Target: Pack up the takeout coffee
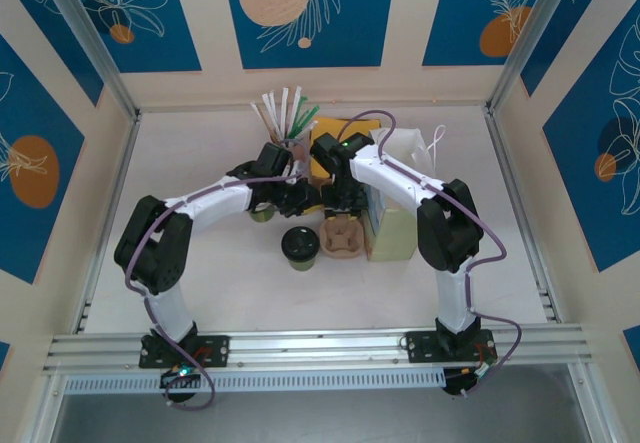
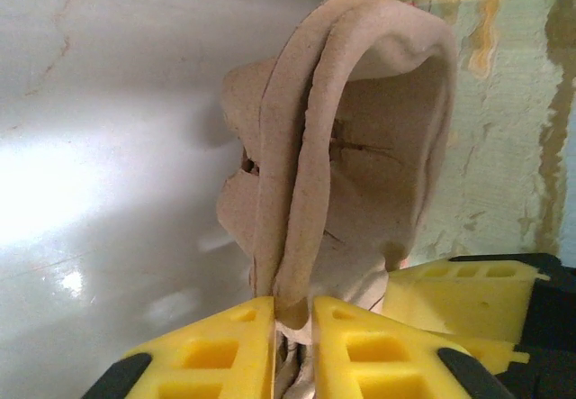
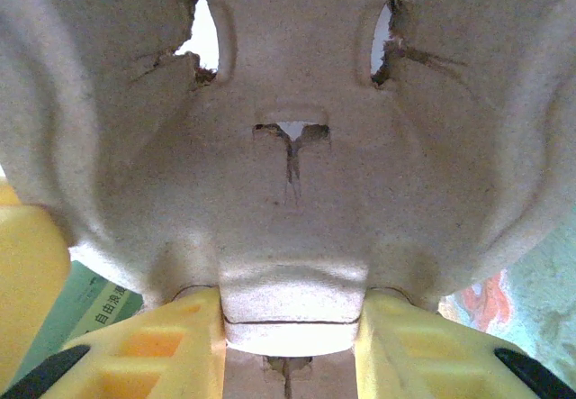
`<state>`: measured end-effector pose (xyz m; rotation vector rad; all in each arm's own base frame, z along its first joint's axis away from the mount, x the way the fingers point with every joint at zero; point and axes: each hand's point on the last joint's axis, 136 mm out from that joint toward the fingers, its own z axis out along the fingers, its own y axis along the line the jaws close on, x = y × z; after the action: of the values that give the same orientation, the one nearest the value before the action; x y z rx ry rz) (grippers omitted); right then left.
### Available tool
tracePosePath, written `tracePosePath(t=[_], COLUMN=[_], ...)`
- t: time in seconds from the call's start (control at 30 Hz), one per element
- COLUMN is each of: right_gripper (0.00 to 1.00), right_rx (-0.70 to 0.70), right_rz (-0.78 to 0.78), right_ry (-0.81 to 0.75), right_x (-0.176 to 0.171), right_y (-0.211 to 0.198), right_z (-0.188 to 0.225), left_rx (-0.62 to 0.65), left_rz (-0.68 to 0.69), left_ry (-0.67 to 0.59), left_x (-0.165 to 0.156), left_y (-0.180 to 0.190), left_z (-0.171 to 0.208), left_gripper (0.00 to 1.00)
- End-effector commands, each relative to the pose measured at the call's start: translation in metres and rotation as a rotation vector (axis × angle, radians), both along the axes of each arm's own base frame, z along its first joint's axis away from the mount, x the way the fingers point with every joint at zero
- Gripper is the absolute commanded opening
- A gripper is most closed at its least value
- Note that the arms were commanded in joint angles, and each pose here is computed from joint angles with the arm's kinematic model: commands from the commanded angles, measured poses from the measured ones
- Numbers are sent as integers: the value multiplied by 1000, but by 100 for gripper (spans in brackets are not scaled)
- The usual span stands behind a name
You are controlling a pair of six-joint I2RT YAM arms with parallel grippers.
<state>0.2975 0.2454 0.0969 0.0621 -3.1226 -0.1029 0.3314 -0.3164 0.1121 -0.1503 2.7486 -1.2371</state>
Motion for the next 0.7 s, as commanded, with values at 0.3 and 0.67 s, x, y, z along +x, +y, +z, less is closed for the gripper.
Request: tracePosePath(t=[0.3, 0.67], right_gripper=[37, 37], right_rx=[102, 77], right_rz=[-3, -8], right_ry=[12, 9], right_x=[-3, -2], right_y=[20, 14], right_z=[6, 6], left_rx=[-161, -91], left_rz=[18, 14], left_ry=[9, -13], left_x=[0, 1], left_y=[-11, -1], left_z=[15, 15], left_gripper=[25, 30])
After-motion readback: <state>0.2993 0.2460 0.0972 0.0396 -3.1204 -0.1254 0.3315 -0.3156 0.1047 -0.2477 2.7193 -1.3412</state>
